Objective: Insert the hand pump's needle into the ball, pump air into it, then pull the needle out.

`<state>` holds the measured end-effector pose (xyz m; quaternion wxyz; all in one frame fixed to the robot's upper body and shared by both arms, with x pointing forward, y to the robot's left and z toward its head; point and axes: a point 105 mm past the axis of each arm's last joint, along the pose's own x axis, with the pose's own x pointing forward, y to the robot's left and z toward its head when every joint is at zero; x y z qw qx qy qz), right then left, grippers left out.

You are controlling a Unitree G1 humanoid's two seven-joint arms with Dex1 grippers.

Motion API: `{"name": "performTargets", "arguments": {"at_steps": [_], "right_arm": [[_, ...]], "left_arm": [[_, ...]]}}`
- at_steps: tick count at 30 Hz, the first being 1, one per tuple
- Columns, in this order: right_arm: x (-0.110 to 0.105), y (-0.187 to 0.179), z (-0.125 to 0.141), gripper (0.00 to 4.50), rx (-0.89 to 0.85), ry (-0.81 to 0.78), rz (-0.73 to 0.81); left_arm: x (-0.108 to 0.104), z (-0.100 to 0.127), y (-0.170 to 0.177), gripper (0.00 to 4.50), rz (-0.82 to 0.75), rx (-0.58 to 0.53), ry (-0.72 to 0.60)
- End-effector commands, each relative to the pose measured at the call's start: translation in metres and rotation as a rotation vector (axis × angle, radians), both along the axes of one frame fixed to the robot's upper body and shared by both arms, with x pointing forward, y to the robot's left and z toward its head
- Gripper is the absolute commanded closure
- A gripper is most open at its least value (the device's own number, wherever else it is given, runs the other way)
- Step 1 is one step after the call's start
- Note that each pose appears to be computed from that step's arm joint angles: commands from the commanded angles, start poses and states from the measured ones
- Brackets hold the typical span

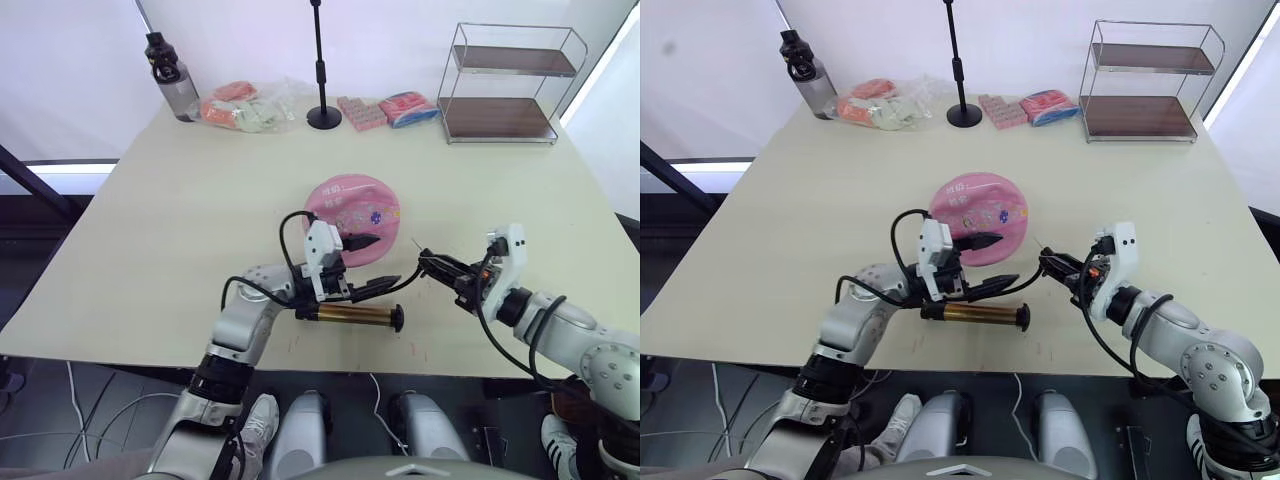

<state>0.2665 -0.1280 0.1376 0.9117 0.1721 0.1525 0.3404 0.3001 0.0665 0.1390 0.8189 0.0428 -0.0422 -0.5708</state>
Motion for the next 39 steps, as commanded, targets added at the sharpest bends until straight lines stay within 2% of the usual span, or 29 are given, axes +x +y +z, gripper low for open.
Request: {"name": "performTargets", "arguments": {"at_steps": [1, 9, 13, 16, 23, 31, 39], "right_arm": [[-0.003, -0.016, 0.019, 4.15, -0.049, -0.101, 0.027], [-0.011, -0.024, 0.024, 4.15, -0.189, -0.228, 0.164], [-0.017, -0.021, 0.023, 4.15, -0.278, -0.378, 0.268], [-0.02, -0.02, 0.019, 4.15, -0.306, -0.426, 0.301], [-0.021, -0.016, 0.019, 4.15, -0.314, -0.525, 0.304], [-0.023, -0.014, 0.02, 4.15, -0.301, -0.55, 0.288], [-0.024, -0.01, 0.021, 4.15, -0.291, -0.568, 0.283]], "left_arm": [[0.001, 0.033, 0.019, 0.09, 0.052, -0.034, -0.084], [0.015, 0.049, 0.049, 0.09, 0.185, -0.045, -0.124], [0.036, 0.069, 0.07, 0.09, 0.347, -0.038, -0.21], [0.042, 0.072, 0.076, 0.09, 0.389, -0.025, -0.224], [0.058, 0.063, 0.09, 0.09, 0.412, 0.093, -0.196], [0.077, 0.046, 0.082, 0.09, 0.308, 0.232, -0.135], [0.098, 0.039, 0.075, 0.09, 0.283, 0.287, -0.109]]}}
